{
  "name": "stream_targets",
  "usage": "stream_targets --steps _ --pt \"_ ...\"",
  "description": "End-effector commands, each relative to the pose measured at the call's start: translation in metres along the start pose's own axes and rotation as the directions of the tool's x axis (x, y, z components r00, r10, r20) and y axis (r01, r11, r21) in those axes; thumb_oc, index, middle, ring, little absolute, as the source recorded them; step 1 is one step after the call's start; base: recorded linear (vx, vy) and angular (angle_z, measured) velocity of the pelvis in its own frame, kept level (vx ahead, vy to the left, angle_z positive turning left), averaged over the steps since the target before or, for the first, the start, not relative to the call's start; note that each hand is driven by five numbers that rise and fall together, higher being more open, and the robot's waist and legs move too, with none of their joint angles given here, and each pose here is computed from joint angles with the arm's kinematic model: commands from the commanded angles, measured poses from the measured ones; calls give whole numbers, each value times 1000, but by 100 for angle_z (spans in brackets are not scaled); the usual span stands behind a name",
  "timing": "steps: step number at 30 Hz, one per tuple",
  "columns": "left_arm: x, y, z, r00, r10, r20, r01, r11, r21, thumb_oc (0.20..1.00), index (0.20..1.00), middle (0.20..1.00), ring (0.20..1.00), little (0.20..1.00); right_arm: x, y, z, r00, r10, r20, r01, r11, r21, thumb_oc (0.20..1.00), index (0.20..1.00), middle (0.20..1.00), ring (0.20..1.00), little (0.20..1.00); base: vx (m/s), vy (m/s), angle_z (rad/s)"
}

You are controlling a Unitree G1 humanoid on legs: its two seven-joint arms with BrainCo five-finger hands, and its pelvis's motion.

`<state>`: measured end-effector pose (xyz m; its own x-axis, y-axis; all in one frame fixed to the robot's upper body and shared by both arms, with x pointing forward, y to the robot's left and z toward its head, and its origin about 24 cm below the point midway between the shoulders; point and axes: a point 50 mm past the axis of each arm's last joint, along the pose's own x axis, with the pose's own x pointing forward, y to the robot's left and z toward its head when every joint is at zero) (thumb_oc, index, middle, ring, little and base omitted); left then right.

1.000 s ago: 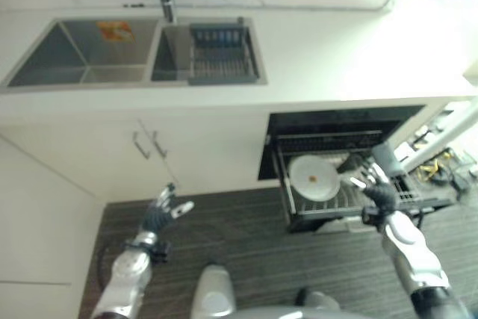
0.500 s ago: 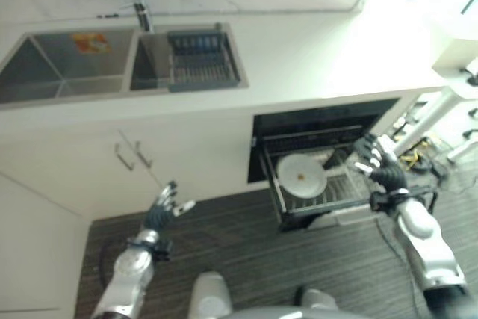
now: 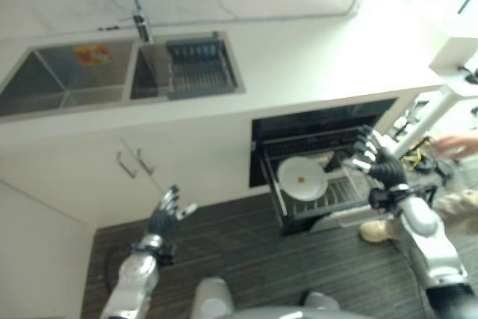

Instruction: Place the dishes in the dishwasher.

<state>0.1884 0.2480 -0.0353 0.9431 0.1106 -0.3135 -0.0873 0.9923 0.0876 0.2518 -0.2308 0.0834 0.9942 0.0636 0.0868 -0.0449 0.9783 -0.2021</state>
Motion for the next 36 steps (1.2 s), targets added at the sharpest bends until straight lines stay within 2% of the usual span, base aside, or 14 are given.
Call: stream_targets --steps 1,20,31,32,34,36 --pt "6 -2 22 993 -15 119 9 999 48 1000 1000 1000 1000 1000 11 -10 44 977 -20 214 43 993 -105 1000 1000 1000 1000 1000 -39 14 0" --pt "7 -7 20 992 -8 127 5 1000 28 1000 1000 1000 1000 1000 13 -9 57 957 -2 289 27 996 -83 1000 1000 1000 1000 1000 -8 14 0" --pt "11 -13 18 991 -46 128 42 998 36 1000 1000 1000 1000 1000 10 -14 61 930 -49 364 61 998 -21 1000 1000 1000 1000 1000 37 201 7" --pt "11 -11 17 992 -50 120 44 998 53 1000 1000 1000 1000 1000 15 -3 57 939 -15 344 -14 996 83 1000 1000 1000 1000 1000 83 461 -11" --pt "9 1 13 995 23 101 -28 999 40 1000 1000 1000 1000 1000 16 9 51 942 79 326 -130 982 138 1000 1000 1000 1000 1000 102 340 -47" --pt "9 0 7 997 29 70 -30 999 16 1000 1000 1000 1000 1000 10 0 48 945 75 319 -126 982 142 1000 1000 1000 1000 1000 136 -1 -32"
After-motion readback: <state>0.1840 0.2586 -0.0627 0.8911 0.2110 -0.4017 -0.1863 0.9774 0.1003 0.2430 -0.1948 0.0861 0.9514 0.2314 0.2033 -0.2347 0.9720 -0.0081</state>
